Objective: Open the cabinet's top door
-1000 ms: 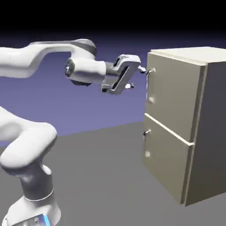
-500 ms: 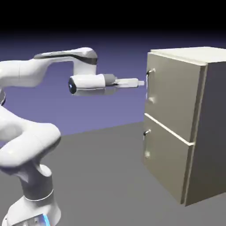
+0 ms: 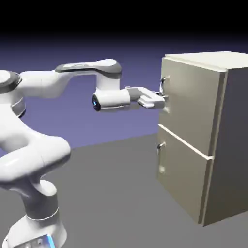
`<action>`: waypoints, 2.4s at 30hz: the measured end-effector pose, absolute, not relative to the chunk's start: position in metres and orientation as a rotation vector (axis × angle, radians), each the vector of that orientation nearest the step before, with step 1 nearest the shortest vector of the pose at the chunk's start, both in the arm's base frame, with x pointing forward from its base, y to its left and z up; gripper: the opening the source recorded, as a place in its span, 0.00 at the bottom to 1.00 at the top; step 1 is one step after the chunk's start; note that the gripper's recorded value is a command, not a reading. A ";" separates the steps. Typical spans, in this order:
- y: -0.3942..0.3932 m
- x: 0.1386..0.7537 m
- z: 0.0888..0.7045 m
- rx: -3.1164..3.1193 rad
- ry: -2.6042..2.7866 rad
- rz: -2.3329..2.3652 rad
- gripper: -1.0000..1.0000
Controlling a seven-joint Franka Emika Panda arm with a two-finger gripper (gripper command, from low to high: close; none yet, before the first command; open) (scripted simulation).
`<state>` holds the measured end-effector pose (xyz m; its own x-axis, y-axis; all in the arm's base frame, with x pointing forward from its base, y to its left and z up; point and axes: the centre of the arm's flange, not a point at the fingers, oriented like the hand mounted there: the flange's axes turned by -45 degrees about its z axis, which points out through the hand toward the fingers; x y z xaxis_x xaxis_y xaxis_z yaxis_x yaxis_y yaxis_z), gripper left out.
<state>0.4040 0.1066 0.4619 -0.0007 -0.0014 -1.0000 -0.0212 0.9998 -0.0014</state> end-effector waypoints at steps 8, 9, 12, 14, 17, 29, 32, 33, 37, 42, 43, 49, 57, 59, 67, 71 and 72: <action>0.084 0.369 0.460 -0.123 1.559 0.127 0.00; 0.085 0.369 0.460 -0.118 1.558 0.126 0.00; 0.086 0.371 0.461 -0.112 1.563 0.117 0.00; 0.086 0.371 0.461 -0.114 1.568 0.115 0.00; 0.079 0.362 0.461 -0.141 1.567 0.143 0.00; 0.022 0.306 0.462 -0.343 1.544 0.343 0.00; 0.007 0.296 0.462 -0.386 1.536 0.387 0.00; 0.003 0.293 0.462 -0.401 1.533 0.401 0.00; -0.016 0.281 0.462 -0.456 1.522 0.456 0.00; -0.041 0.269 0.462 -0.525 1.506 0.525 0.00; -0.046 0.267 0.462 -0.539 1.502 0.539 0.00; -0.082 0.254 0.462 -0.632 1.476 0.632 0.00; -0.138 0.242 0.462 -0.775 1.436 0.766 0.00; -0.137 0.242 0.461 -0.776 1.444 0.758 0.00; -0.156 0.242 0.462 -0.817 1.412 0.817 0.00; -0.192 0.243 0.462 -0.905 1.374 0.906 0.00; -0.201 0.244 0.462 -0.928 1.364 0.928 0.00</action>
<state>0.2438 -0.2014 0.4618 0.0001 0.0002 -1.0000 -0.9301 0.3673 0.0000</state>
